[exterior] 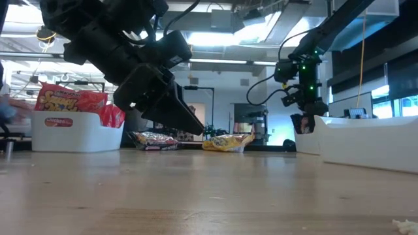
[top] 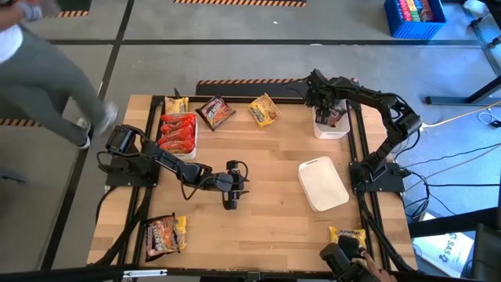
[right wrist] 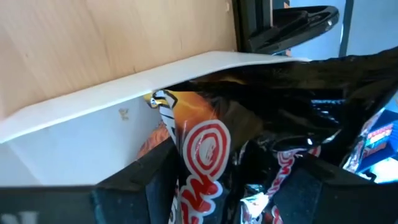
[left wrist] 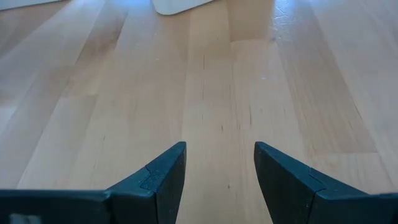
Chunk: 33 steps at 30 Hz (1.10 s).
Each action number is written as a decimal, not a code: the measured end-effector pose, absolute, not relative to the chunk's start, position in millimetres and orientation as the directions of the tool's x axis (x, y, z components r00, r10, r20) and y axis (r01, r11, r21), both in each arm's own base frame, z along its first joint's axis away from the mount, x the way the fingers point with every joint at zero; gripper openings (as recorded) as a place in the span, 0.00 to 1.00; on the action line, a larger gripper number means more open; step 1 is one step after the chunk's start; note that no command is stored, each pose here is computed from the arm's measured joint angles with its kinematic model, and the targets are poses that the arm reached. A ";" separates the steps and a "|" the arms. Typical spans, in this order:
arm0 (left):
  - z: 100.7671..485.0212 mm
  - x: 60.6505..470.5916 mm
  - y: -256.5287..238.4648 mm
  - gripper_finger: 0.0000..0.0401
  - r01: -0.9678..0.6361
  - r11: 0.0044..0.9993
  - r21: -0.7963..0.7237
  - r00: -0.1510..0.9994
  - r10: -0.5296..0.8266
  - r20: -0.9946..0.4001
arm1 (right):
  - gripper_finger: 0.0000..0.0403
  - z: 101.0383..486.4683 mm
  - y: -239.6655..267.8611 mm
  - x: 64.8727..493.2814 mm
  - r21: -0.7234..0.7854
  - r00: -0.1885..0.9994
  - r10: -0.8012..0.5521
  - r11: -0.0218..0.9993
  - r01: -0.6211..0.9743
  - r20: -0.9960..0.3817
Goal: Sort Maruchan noodles
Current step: Put the top right black noodle into the top right white bin
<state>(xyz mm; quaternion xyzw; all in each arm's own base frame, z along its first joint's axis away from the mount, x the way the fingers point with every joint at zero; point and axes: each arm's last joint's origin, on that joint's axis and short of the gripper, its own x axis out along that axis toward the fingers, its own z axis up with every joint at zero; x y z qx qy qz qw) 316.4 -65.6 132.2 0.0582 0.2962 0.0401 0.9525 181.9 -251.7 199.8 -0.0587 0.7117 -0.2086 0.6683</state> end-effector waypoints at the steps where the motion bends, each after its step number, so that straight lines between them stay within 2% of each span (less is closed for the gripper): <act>1: 132.2 316.4 -65.6 0.46 -0.042 0.990 0.135 0.821 0.111 -0.559 | 0.53 199.9 -251.8 181.9 -0.378 -0.103 -0.365 0.905 0.196 -0.925; 8: 132.2 316.4 -65.6 0.46 -0.042 0.990 0.135 0.821 0.111 -0.560 | 0.54 205.6 -246.8 187.4 -0.401 -0.146 -0.377 0.889 0.221 -0.915; 15: 132.3 316.4 -65.8 0.46 -0.033 0.990 0.135 0.822 0.103 -0.560 | 0.54 223.5 -239.1 201.8 -0.394 -0.132 -0.372 0.886 0.243 -0.919; 22: 132.3 316.5 -66.0 0.46 -0.029 0.991 0.133 0.822 0.099 -0.560 | 0.52 236.9 -220.1 201.9 -0.341 -0.220 -0.272 0.853 0.395 -0.937; 26: 132.3 316.5 -66.0 0.46 -0.029 0.991 0.133 0.822 0.099 -0.560 | 0.44 232.1 -213.9 192.1 -0.317 -0.280 -0.189 0.780 0.539 -0.941; 33: 132.3 316.5 -66.4 0.46 -0.017 0.992 0.125 0.823 0.085 -0.562 | 0.21 201.7 -212.6 176.9 -0.325 -0.320 -0.154 0.733 0.597 -0.935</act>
